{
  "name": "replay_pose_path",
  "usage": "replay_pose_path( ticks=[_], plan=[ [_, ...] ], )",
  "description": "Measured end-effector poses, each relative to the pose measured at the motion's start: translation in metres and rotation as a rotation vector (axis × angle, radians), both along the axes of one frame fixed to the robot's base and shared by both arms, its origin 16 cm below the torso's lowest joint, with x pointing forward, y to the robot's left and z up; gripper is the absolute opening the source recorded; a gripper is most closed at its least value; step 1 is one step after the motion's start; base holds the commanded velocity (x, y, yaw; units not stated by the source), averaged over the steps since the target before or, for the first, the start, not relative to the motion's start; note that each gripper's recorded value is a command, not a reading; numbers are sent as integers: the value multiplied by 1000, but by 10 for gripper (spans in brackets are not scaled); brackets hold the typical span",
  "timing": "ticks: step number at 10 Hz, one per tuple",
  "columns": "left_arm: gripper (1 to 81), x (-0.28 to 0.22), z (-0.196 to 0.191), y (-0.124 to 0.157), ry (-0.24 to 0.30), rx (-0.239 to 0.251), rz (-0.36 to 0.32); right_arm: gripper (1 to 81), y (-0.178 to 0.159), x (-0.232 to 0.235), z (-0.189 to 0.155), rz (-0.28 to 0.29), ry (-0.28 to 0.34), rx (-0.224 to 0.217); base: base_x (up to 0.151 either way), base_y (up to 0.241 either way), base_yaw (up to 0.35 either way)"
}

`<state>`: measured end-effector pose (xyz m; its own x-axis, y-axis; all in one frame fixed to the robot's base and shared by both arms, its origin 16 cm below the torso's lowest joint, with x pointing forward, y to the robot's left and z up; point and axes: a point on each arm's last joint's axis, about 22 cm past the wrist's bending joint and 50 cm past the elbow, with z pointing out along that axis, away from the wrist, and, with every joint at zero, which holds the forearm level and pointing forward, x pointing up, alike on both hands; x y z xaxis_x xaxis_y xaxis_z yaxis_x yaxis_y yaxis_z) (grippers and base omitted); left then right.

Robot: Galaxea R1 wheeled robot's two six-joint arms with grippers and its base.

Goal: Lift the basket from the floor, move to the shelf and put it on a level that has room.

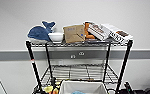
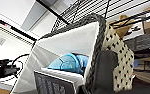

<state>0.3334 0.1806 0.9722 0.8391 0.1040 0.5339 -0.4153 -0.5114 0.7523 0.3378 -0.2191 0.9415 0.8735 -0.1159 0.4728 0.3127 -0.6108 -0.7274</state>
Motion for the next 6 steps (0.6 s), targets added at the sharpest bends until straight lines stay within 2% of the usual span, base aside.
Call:
replay_pose_path(
  ticks=[6],
  plan=[
    [10, 24, 59, -2, -34, 1, -14, 10, -3, 26, 67, 6, -50, -20, 0, 0, 0]
  ],
)
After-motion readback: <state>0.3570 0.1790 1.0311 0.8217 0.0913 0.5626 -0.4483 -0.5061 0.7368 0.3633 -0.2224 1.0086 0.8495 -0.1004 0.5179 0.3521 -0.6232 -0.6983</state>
